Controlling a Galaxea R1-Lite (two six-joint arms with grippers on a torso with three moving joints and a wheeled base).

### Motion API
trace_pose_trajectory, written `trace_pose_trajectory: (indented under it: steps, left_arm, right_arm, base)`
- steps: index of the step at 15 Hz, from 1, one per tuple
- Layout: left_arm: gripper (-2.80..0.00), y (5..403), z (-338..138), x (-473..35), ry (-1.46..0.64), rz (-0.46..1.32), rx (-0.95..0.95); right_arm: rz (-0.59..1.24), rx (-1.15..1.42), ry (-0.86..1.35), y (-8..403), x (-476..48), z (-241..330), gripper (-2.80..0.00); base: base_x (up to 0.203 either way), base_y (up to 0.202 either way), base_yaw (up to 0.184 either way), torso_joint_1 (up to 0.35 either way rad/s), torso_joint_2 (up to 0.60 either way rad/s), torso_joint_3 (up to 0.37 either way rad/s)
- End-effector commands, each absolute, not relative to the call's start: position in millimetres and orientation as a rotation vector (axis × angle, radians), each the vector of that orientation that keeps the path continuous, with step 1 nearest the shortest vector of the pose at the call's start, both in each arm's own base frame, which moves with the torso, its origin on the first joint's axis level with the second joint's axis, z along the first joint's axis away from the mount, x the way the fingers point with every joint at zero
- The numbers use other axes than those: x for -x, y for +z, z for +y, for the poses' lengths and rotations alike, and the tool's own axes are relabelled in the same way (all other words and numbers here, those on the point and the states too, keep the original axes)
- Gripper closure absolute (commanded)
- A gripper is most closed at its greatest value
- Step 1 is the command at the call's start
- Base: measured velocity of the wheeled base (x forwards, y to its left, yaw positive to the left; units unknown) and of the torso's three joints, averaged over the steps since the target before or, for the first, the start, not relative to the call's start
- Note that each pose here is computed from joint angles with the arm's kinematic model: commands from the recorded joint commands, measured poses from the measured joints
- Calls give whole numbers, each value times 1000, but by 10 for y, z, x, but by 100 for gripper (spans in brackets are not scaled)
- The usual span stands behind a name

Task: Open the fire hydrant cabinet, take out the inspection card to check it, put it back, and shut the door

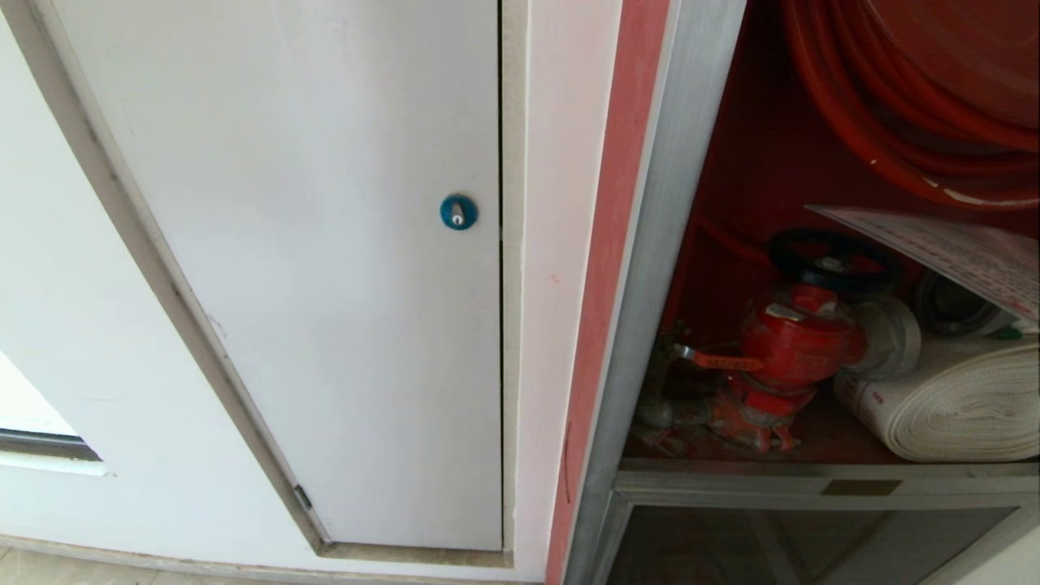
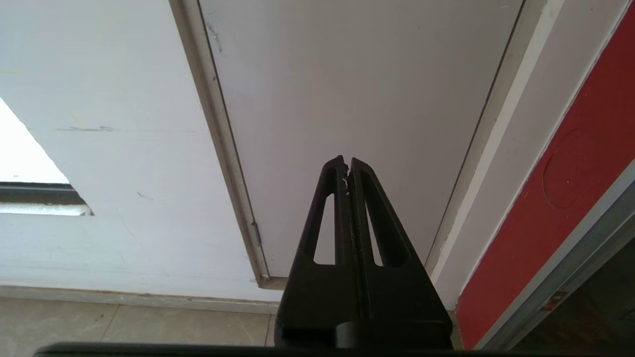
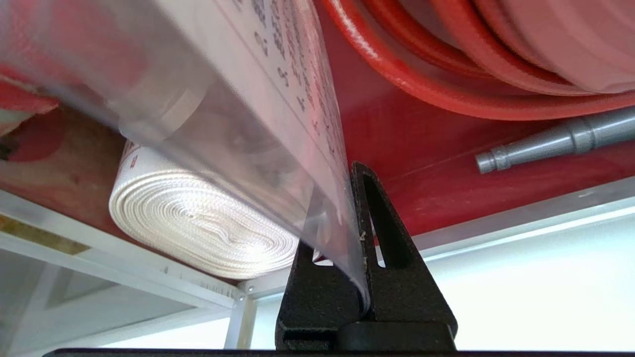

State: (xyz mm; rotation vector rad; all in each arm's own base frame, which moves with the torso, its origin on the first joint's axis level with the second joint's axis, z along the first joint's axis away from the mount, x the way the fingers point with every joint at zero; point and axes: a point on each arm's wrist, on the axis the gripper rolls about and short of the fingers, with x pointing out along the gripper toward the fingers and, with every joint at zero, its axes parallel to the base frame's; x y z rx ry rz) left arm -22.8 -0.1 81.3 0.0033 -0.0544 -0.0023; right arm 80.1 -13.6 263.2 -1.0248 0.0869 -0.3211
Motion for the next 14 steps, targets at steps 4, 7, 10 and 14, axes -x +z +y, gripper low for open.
trace_pose_trajectory:
  steps: [4, 7, 10, 14]
  left_arm:
    - [0, 758, -1, 212, -1, -34, -3]
    - [0, 758, -1, 212, -3, -34, -3]
    - [0, 758, -1, 212, -2, -34, -3]
    - [0, 758, -1, 212, -2, -34, -3]
  right_arm:
    - [61, 984, -332, 2647, -748, -130, 0]
    - [47, 962, -338, 2655, -719, -127, 0]
    - [41, 944, -339, 2647, -698, -124, 0]
    - [33, 879, -337, 2636, -700, -124, 0]
  base:
    - [0, 0, 0, 0, 0, 0]
    - [0, 0, 0, 0, 0, 0]
    - [0, 0, 0, 0, 0, 0]
    - [0, 0, 0, 0, 0, 0]
